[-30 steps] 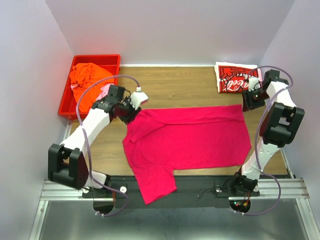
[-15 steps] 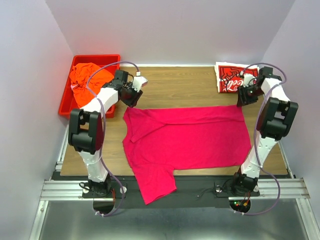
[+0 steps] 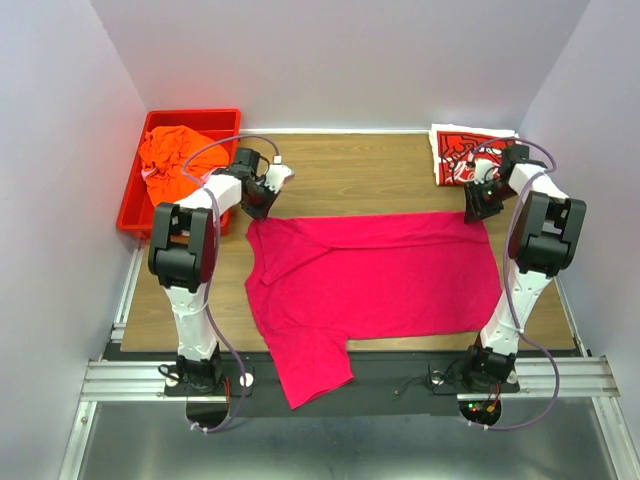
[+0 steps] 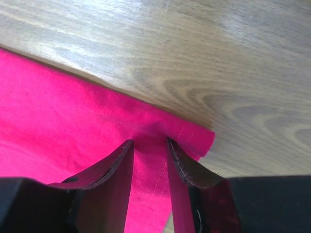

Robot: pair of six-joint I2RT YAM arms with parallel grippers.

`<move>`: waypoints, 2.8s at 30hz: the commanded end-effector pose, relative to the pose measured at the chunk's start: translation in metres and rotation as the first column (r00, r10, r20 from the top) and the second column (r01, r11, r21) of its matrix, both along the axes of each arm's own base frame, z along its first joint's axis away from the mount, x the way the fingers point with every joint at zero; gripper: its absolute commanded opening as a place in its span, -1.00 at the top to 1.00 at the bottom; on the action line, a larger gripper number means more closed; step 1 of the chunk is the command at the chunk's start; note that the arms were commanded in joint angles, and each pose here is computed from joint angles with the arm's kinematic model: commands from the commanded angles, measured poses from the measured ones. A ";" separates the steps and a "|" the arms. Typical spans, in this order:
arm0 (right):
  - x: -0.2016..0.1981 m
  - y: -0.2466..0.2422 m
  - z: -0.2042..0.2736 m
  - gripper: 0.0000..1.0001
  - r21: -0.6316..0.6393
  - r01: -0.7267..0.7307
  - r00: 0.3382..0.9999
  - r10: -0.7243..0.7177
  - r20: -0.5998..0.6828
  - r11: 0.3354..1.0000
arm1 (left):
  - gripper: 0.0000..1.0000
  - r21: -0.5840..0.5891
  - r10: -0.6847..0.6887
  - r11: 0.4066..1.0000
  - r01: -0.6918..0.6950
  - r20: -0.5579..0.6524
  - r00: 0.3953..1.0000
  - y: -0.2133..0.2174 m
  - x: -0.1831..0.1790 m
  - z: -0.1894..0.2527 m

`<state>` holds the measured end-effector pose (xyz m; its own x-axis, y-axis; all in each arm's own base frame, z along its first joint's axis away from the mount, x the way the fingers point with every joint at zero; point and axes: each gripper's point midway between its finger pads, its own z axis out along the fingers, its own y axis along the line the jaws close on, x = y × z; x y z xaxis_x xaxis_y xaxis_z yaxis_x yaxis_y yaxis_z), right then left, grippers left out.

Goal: Fold and stack the t-shirts
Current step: Fold the tshirt

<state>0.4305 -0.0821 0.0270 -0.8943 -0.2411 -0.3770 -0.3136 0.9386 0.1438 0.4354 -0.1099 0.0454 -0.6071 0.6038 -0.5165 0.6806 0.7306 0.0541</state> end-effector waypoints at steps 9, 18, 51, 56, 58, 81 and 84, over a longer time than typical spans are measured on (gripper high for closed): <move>0.027 -0.033 -0.014 0.24 -0.121 0.161 0.987 -0.158 0.038 0.979 | 1.00 -0.002 0.092 0.996 -0.093 0.107 0.990 0.006 0.090 0.025; 0.049 -0.004 0.062 0.03 0.041 0.116 0.970 -0.123 0.210 0.992 | 0.20 -0.142 0.037 0.990 -0.008 0.200 0.979 -0.008 0.078 0.097; 0.009 0.027 0.102 0.01 0.148 0.083 0.972 -0.112 0.205 0.986 | 0.04 -0.239 -0.144 0.962 0.131 -0.040 0.989 -0.108 0.032 0.014; 0.007 0.030 0.102 0.00 0.162 0.069 0.975 -0.101 0.199 0.984 | 0.03 -0.236 -0.140 0.963 0.128 -0.033 0.990 -0.109 0.036 0.015; 0.006 0.030 0.102 0.01 0.160 0.068 0.975 -0.099 0.197 0.985 | 0.03 -0.248 -0.152 0.959 0.136 -0.047 0.987 -0.113 0.035 0.014; 0.007 0.031 0.101 0.01 0.165 0.065 0.978 -0.096 0.185 0.984 | 1.00 -0.282 -0.305 0.911 0.302 0.032 0.952 -0.140 -0.022 0.077; 0.006 0.031 0.100 0.01 0.168 0.062 0.979 -0.093 0.181 0.984 | 1.00 -0.282 -0.373 0.892 0.353 -0.017 0.928 -0.155 -0.056 0.067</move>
<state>0.4354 -0.0521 0.1079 -0.8414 -0.0901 -0.5329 -0.2554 0.9353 0.2451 0.4220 -0.2460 0.0979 -0.4684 0.5941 -0.6539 0.8487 0.5082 -0.1462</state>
